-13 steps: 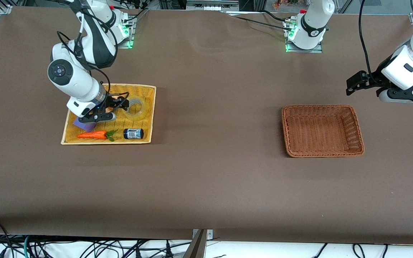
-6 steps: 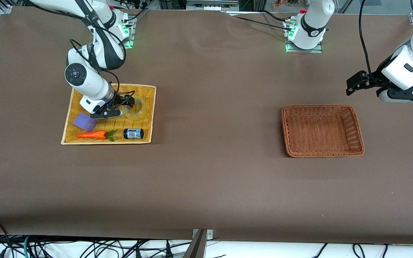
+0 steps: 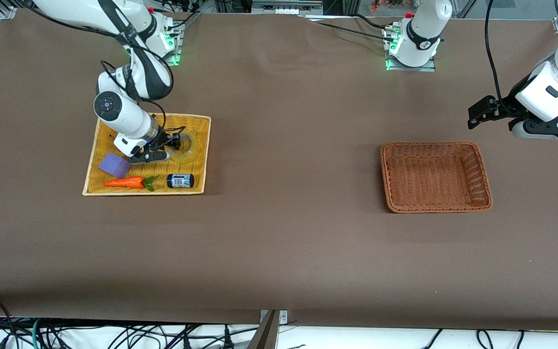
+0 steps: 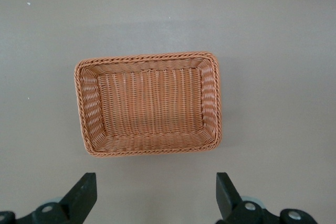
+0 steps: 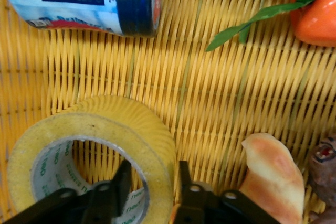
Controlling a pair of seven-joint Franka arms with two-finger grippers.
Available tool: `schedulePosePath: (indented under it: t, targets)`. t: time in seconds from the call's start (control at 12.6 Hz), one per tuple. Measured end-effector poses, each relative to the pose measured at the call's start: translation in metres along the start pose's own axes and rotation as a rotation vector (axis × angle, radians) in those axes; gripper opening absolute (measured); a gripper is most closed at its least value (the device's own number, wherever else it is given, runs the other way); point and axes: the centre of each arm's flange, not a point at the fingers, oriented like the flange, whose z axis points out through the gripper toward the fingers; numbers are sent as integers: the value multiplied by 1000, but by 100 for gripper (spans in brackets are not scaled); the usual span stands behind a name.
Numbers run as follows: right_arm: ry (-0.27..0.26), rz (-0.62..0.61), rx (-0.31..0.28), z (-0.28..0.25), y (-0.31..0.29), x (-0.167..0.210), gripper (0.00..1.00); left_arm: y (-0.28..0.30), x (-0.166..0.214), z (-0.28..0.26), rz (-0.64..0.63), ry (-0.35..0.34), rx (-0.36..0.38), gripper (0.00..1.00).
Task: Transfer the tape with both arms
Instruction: 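Lower the right gripper onto the yellow tape roll in the tray, then lift the tape roll with the right gripper and carry it toward the basket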
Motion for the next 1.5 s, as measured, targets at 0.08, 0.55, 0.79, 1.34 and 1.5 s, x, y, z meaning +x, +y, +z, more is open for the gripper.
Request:
schedulePosePath:
  t: [0.08, 0.55, 0.79, 1.34, 1.5]
  targets:
    - [1, 1, 0, 0, 1, 0, 25, 1, 0, 0, 1, 0, 0, 100]
    - [3, -4, -9, -59, -7, 40, 22, 2, 0, 0, 4, 0, 0, 100]
    - [-22, -26, -13, -118, -37, 66, 22, 2, 0, 0, 4, 0, 0, 100]
    - [-58, 77, 7, -99, -260, 42, 22, 3, -1, 0, 6, -5, 1, 100]
    - [-73, 117, 20, -81, -326, 27, 22, 3, -1, 1, 6, -8, 1, 100]
